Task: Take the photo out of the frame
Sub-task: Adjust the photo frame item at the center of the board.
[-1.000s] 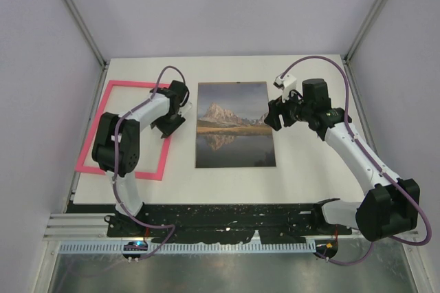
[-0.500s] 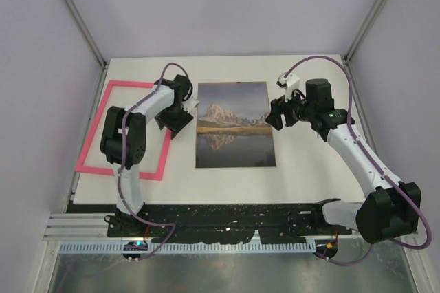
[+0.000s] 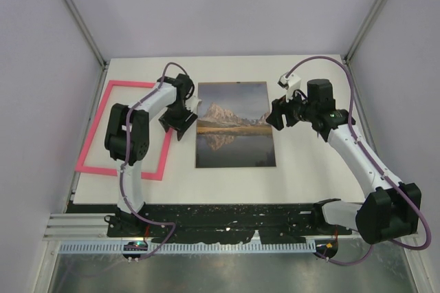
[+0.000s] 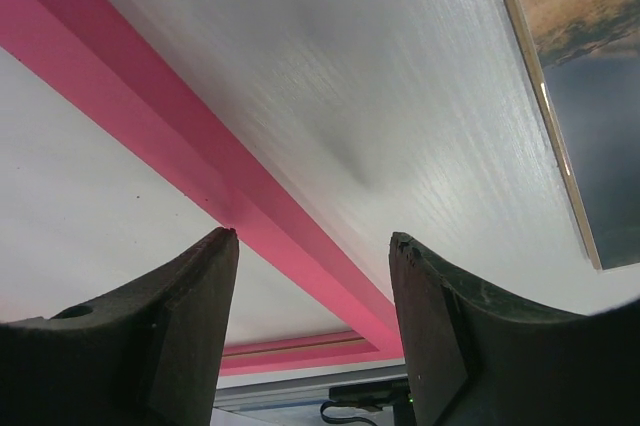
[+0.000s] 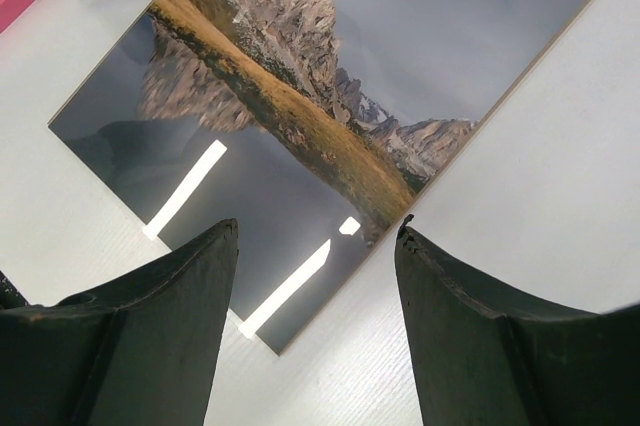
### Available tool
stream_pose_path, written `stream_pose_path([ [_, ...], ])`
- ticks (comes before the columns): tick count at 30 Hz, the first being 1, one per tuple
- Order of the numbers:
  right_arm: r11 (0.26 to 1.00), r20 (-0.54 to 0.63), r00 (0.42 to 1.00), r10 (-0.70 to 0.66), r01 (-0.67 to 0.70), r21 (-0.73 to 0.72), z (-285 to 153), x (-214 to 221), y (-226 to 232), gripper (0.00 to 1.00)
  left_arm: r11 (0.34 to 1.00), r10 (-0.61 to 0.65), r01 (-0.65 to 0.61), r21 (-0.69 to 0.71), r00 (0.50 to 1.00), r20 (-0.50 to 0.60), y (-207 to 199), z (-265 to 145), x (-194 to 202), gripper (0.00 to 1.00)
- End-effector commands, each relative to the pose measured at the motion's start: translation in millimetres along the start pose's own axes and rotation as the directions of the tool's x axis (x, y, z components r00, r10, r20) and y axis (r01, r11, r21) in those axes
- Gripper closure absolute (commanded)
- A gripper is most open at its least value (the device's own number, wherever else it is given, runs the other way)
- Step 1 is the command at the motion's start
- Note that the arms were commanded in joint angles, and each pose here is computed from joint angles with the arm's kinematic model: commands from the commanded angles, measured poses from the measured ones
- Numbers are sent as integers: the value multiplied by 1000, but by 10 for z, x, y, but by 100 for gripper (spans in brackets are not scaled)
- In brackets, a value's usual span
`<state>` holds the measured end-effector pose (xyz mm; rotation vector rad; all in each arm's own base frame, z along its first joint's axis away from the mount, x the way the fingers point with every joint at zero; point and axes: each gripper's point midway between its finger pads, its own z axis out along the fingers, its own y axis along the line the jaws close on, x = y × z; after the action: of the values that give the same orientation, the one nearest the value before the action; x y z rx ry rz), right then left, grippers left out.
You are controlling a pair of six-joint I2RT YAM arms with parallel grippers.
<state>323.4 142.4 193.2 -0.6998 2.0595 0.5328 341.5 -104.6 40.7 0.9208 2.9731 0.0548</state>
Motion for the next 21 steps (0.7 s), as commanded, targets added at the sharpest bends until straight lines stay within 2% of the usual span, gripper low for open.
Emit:
stream_pose_path([
  [1,1000,68,997,-21,21,-9,-59,-180,29,32,997,-60,63,-49,996,69,137,-169,-123,33],
  [4,1000,64,998,-17,18,-14,-52,-170,30,32,996,-70,74,-48,995,65,160,-146,-106,17],
  [8,1000,63,998,-13,14,-14,-43,-176,25,32,995,-101,102,-3,994,33,135,-89,-82,13],
  [16,1000,56,998,-11,11,-6,-36,-156,4,32,986,-127,129,104,992,-27,-18,-123,-123,13],
  [17,1000,57,998,-12,12,-5,-40,-159,3,32,985,-133,136,105,991,-33,-16,-119,-117,12],
  [18,1000,59,998,-13,13,-1,-39,-165,-4,32,985,-137,140,101,990,-37,-7,-113,-124,3],
  [21,1000,59,998,-8,8,-6,-41,-166,7,32,984,-159,162,71,986,-41,37,-118,-149,0],
])
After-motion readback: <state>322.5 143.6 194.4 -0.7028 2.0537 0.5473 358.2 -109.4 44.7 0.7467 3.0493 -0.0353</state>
